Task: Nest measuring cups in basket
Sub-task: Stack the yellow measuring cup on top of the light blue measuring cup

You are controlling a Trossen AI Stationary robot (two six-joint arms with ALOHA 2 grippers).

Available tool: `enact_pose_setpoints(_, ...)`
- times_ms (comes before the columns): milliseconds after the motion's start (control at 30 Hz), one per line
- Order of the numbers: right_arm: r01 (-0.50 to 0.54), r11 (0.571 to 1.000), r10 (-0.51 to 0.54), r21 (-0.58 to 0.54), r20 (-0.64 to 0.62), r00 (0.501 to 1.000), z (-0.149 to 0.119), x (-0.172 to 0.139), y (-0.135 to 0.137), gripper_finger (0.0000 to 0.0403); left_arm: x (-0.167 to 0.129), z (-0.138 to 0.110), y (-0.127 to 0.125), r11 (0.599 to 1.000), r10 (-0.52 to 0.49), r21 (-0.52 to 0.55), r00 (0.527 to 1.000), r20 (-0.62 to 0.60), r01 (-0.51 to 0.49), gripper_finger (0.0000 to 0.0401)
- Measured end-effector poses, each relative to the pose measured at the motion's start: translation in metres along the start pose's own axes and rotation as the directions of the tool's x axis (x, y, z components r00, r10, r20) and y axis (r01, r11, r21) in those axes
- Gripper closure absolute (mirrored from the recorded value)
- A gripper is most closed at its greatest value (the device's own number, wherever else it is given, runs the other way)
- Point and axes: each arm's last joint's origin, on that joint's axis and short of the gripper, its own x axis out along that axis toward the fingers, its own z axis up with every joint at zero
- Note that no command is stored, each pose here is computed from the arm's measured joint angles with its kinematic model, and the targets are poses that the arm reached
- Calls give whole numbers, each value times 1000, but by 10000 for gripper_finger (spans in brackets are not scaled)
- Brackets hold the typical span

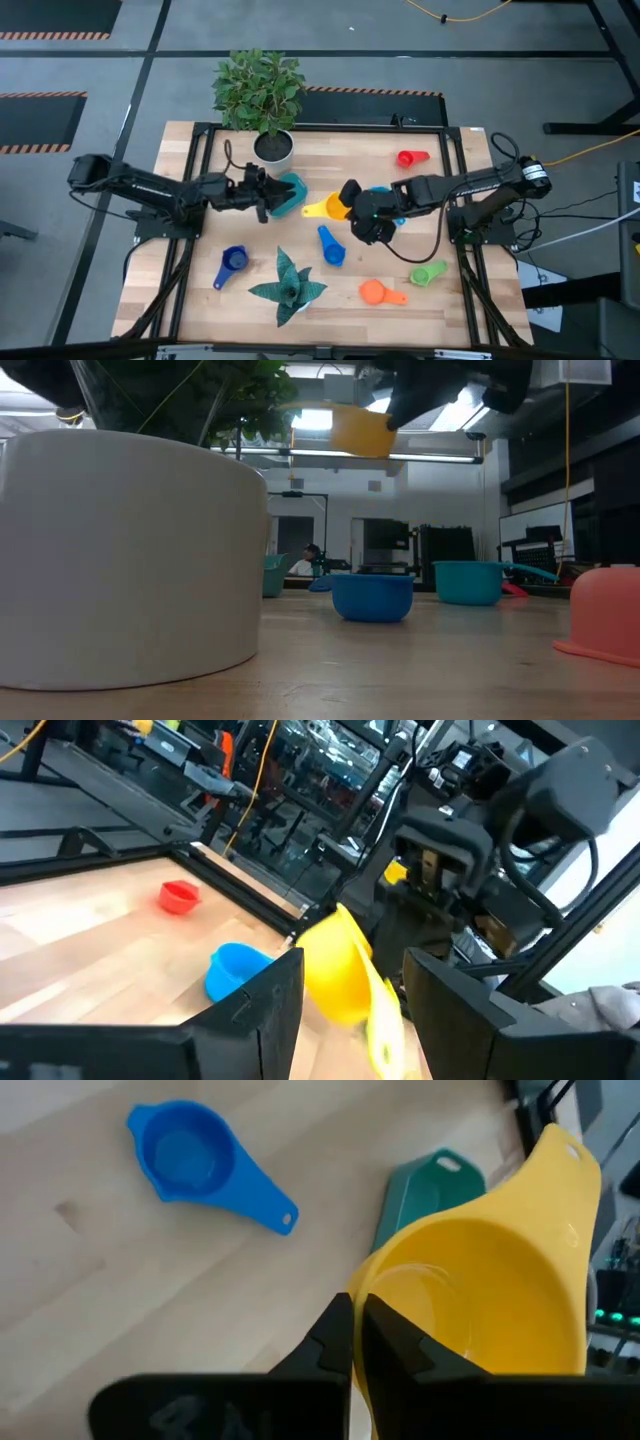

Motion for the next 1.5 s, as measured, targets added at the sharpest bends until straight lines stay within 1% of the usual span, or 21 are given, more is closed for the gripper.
enact_pose_setpoints(100, 21, 1000, -21, -6, 26, 999, 5, -1, 0, 387, 7, -1, -3, 1000, -28, -4, 999, -31, 28, 235)
enact_pose_setpoints(200, 40, 998, -38, -50, 42, 998, 8, -1, 0, 387, 13, -5, -4, 998, -56, -30, 996, -70, 54, 235)
enact_pose_setpoints(300, 68, 995, -64, -69, 61, 996, 10, -2, -3, 387, 18, -9, -4, 996, -75, -53, 991, -107, 69, 235)
enact_pose_setpoints(400, 77, 993, -71, -92, 66, 995, 10, -2, -4, 387, 22, -13, -4, 994, -98, -60, 985, -141, 90, 235)
enact_pose_setpoints(467, 77, 992, -71, -97, 66, 995, 10, -2, -4, 387, 23, -14, -4, 991, -113, -84, 982, -154, 101, 235)
enact_pose_setpoints(667, 78, 992, -71, -97, 66, 995, 10, -2, -4, 387, 23, -13, -6, 983, -141, -136, 978, -156, 120, 235)
enact_pose_setpoints(800, 61, 993, -55, -102, 54, 997, 9, -1, -2, 387, 23, -10, -8, 978, -170, -147, 977, -129, 151, 235)
enact_pose_setpoints(967, 44, 993, -39, -107, 42, 998, 8, -1, -1, 387, 23, -10, -9, 971, -190, -171, 973, -133, 167, 235)
enact_pose_setpoints(1233, 74, 992, -68, -98, 63, 996, 10, -1, -4, 387, 22, -12, -12, 964, -221, -183, 963, -152, 192, 235)
enact_pose_setpoints(1333, 82, 992, -76, -95, 68, 995, 11, -2, -4, 387, 22, -13, -13, 956, -227, -222, 961, -161, 189, 235)
enact_pose_setpoints(1500, 90, 992, -83, -93, 74, 994, 11, -2, -5, 387, 21, -15, -14, 951, -248, -235, 948, -197, 200, 235)
